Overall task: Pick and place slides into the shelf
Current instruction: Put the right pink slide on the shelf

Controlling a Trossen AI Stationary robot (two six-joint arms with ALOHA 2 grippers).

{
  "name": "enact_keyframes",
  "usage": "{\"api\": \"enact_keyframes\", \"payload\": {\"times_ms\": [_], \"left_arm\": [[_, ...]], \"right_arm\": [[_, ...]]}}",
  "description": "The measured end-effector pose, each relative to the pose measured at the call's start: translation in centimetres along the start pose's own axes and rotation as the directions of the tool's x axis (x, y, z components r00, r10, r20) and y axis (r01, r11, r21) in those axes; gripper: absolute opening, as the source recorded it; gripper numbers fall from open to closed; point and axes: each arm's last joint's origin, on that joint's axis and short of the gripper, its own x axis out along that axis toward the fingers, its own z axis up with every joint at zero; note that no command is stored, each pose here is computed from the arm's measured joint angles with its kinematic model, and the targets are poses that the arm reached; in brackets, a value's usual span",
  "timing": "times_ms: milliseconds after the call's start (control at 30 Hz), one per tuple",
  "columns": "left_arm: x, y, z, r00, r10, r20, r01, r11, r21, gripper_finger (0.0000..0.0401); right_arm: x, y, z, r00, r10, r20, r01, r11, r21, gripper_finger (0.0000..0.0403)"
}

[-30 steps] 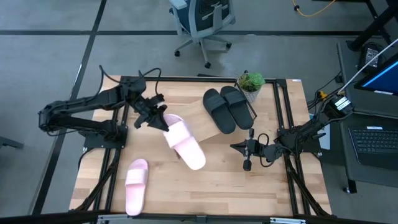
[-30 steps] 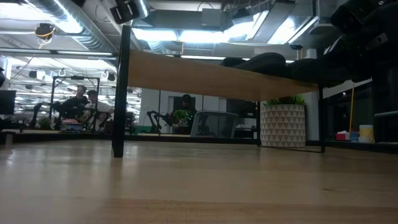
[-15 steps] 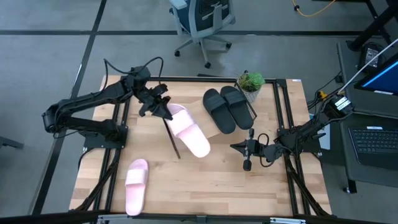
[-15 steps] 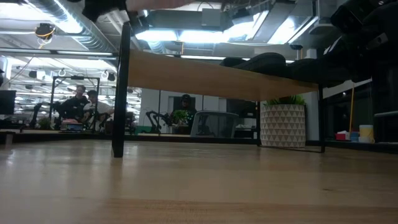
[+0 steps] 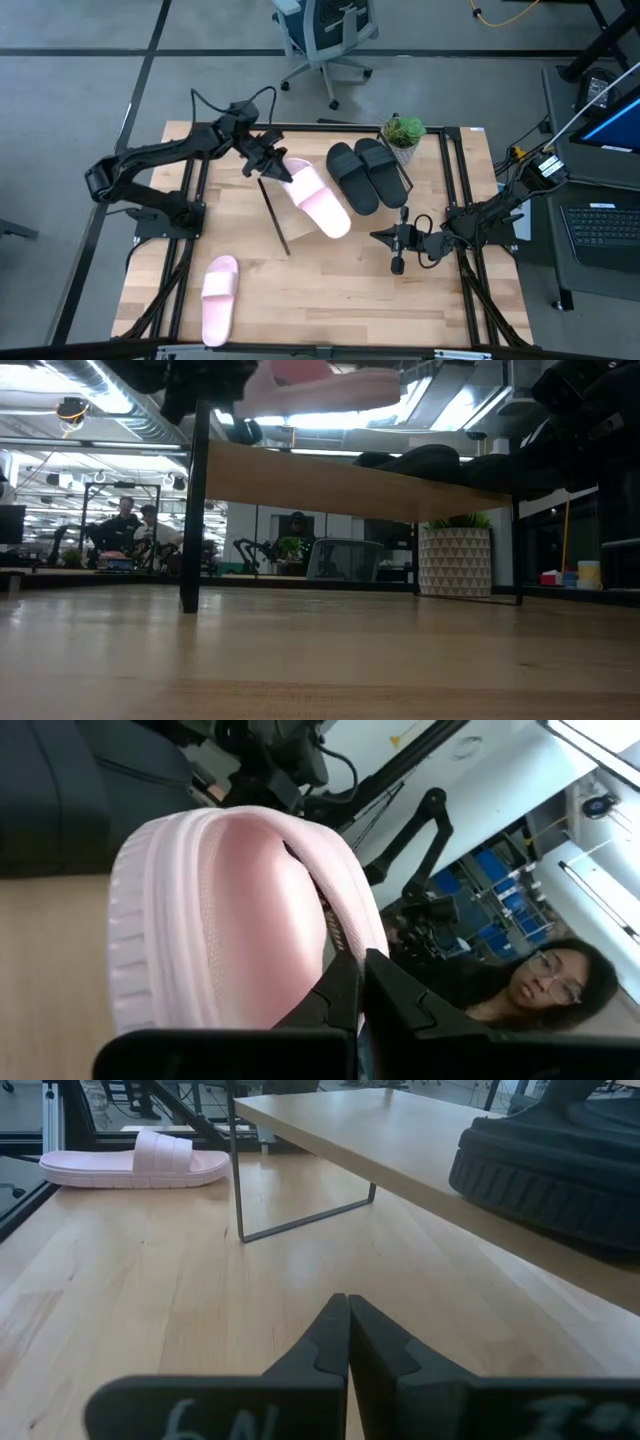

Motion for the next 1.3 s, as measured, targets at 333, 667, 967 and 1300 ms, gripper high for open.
{"api": "enact_keyframes", "payload": {"times_ms": [333, 667, 967, 1300], "left_arm": [[-0.3, 3.0, 0.7, 1.0, -0.009, 0.001, 0.009, 0.995, -0.1, 0.0], [0.9, 4.0, 3.4, 0.999, -0.044, -0.017, 0.042, 0.996, -0.073, 0.0], [1.7, 4.7, 3.1, 0.99, -0.119, -0.079, 0.107, 0.983, -0.148, 0.0], [1.3, 5.1, 2.9, 0.994, -0.081, -0.069, 0.068, 0.983, -0.17, 0.0]], "right_arm": [[0.0, 0.0, 0.0, 1.0, 0.0, 0.0, 0.0, 1.0, -0.001, 0.0007], [0.0, 0.0, 0.0, 1.0, -0.001, -0.004, 0.0, 1.0, -0.004, 0.0007], [0.0, 0.0, -0.2, 1.0, 0.015, -0.018, -0.015, 1.0, -0.011, 0.0007], [0.0, 0.1, -0.2, 0.998, 0.047, -0.029, -0.047, 0.999, 0.006, 0.0007]]}}
